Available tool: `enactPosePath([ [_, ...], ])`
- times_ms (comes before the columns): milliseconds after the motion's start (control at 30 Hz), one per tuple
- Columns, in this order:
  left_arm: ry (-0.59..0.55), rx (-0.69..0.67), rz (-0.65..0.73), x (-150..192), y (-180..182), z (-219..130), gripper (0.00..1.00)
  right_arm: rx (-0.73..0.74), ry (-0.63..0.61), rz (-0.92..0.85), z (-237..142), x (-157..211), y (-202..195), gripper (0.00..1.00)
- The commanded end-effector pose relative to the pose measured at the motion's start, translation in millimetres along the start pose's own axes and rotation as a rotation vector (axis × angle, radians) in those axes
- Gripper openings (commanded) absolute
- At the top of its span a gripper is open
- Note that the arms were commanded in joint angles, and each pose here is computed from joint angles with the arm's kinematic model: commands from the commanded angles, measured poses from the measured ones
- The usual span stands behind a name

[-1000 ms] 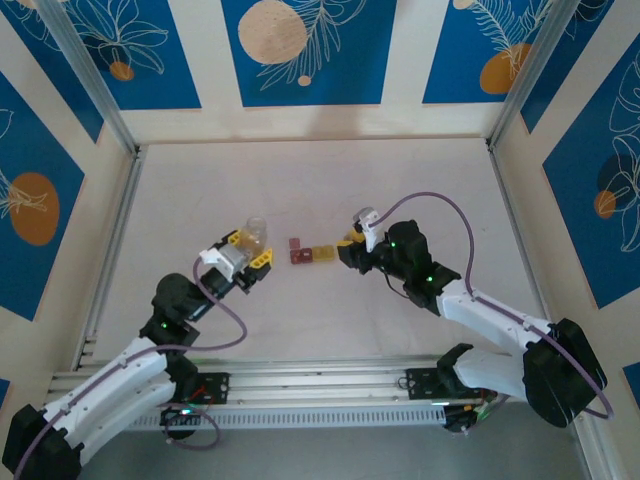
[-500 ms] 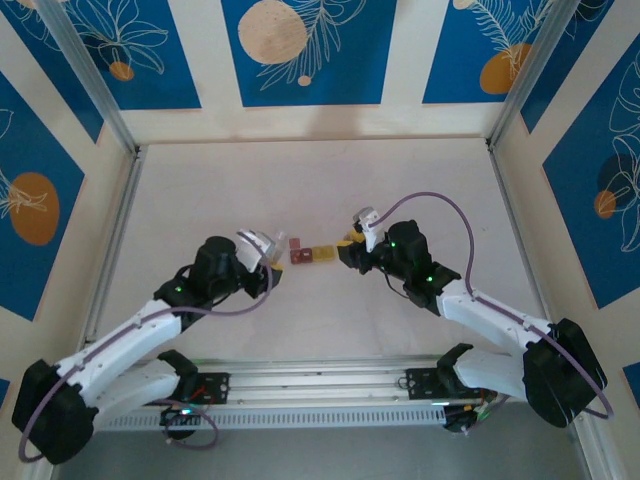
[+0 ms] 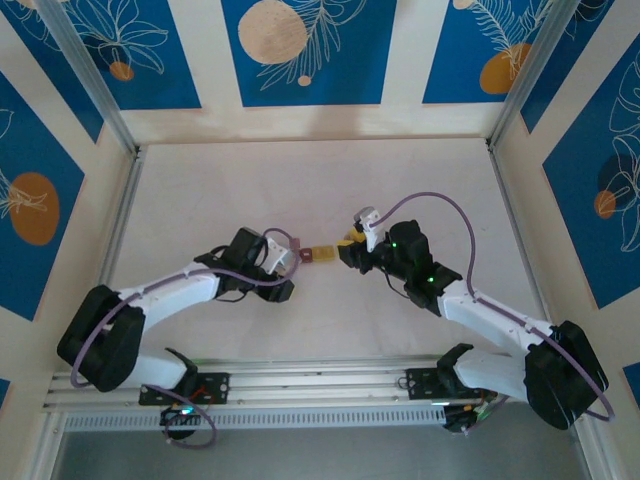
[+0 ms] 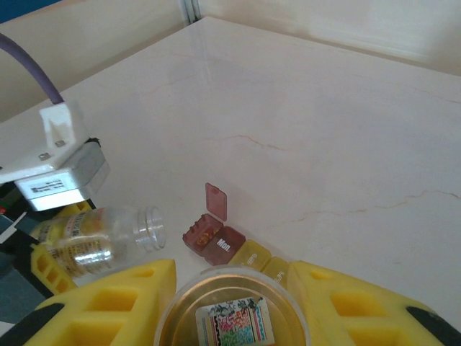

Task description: Sort the pills into containers

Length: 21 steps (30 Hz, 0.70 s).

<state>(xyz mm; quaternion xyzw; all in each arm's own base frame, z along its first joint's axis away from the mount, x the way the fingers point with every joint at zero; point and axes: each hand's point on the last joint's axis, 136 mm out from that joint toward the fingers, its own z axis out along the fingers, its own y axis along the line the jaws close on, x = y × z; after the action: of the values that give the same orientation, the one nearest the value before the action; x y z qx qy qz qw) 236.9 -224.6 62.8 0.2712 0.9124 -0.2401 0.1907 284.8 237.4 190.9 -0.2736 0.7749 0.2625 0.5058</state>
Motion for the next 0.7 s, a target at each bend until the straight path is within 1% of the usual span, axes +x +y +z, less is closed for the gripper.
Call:
enactPosePath([
  [0, 0.014, 0.019, -0.023, -9, 0, 0, 0.00, 0.004, -0.030, 0.002, -4, -9, -1, 0.00],
  [233, 0.114, -0.003, -0.071, -4, 9, 4, 0.00, 0.002, -0.030, 0.004, -4, -9, -1, 0.00],
  [367, 0.170, -0.001, -0.074, 1, 10, 7, 0.00, -0.001, -0.029, 0.004, -4, -9, 0, 0.00],
  [667, 0.207, -0.016, -0.079, 0, 13, 7, 0.00, -0.007, -0.032, 0.009, -4, -10, 1, 0.00],
])
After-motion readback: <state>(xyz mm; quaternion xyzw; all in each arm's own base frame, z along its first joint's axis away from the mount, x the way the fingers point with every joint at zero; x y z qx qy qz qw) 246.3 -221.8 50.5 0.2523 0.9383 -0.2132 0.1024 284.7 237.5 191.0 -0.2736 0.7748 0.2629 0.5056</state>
